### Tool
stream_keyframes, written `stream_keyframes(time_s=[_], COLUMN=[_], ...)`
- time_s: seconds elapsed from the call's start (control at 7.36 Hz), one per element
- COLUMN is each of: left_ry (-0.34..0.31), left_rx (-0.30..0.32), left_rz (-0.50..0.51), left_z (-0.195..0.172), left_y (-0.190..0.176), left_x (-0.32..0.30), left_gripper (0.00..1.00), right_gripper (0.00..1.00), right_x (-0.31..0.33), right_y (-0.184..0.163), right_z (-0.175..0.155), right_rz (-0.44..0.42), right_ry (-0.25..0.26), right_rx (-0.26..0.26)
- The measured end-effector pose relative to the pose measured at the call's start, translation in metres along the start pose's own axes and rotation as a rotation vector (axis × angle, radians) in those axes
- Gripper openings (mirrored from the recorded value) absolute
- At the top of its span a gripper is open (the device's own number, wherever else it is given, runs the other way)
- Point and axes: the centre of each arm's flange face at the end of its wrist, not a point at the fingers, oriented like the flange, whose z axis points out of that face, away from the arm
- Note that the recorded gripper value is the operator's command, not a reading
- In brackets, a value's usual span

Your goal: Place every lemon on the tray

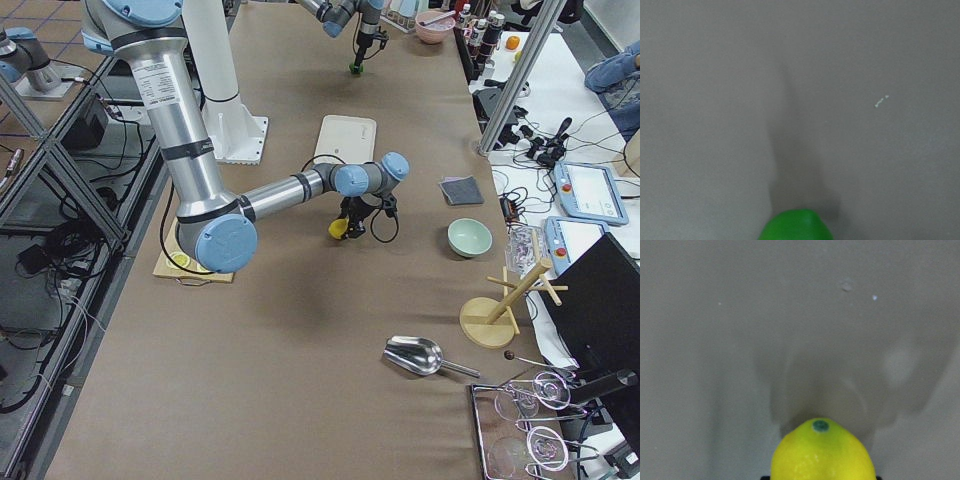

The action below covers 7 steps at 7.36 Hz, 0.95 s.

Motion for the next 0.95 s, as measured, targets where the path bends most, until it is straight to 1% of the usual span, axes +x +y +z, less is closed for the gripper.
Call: stream_keyframes(time_s=[0.14, 0.27, 0.41, 0.54, 0.68, 0.95], left_ry=[-0.003, -0.004, -0.006, -0.003, 0.012, 0.058], left_rx=[-0.005, -0.009, -0.012, -0.017, -0.027, -0.046], left_rz=[-0.004, -0.007, -0.011, -0.014, -0.018, -0.039], left_z=[0.003, 0.005, 0.006, 0.007, 0.007, -0.001], left_y=[0.0, 0.001, 0.0, 0.0, 0.001, 0.002], left_x=[-0.004, -0.005, -0.006, -0.006, -0.005, -0.008], left_gripper=[0.97, 0.78, 0.15, 0.0, 0.0, 0.0], right_gripper=[0.26, 0.26, 0.26, 0.26, 0.26, 0.27], right_x=[-0.014, -0.04, -0.069, -0.098, -0.125, -0.175], right_y=[-0.005, -0.013, -0.021, -0.026, -0.029, -0.028], right_z=[-0.015, -0.038, -0.063, -0.084, -0.095, -0.091], right_rz=[-0.022, -0.061, -0.108, -0.156, -0.214, -0.363], right_ry=[-0.008, -0.019, -0.031, -0.047, -0.069, -0.115], right_rx=[0.024, 0.063, 0.105, 0.142, 0.169, 0.223])
